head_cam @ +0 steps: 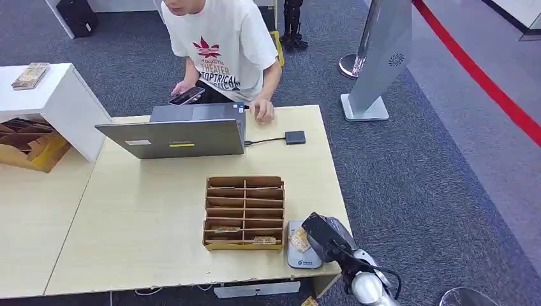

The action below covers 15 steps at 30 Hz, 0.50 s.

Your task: Pass the card to the sensor for recognition and then transmit it.

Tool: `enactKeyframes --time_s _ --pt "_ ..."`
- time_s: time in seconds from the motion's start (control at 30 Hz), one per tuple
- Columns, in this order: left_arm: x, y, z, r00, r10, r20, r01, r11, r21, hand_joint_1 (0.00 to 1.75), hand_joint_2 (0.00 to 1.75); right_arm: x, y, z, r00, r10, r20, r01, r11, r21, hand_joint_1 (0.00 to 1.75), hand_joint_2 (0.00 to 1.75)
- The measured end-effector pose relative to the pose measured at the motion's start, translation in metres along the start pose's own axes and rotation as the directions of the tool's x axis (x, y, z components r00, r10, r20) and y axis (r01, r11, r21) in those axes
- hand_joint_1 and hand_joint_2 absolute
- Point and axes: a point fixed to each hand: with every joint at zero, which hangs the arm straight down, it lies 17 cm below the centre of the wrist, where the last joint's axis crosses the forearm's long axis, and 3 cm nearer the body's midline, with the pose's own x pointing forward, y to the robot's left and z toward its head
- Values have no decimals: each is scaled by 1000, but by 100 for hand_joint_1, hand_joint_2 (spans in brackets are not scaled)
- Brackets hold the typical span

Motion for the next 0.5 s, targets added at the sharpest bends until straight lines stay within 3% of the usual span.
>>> enactKeyframes --time_s 0.5 --pt "0 0 0 1000 0 0 0 1000 1 0 175 0 0 0 1000 4 1 -4 1000 -1 175 175"
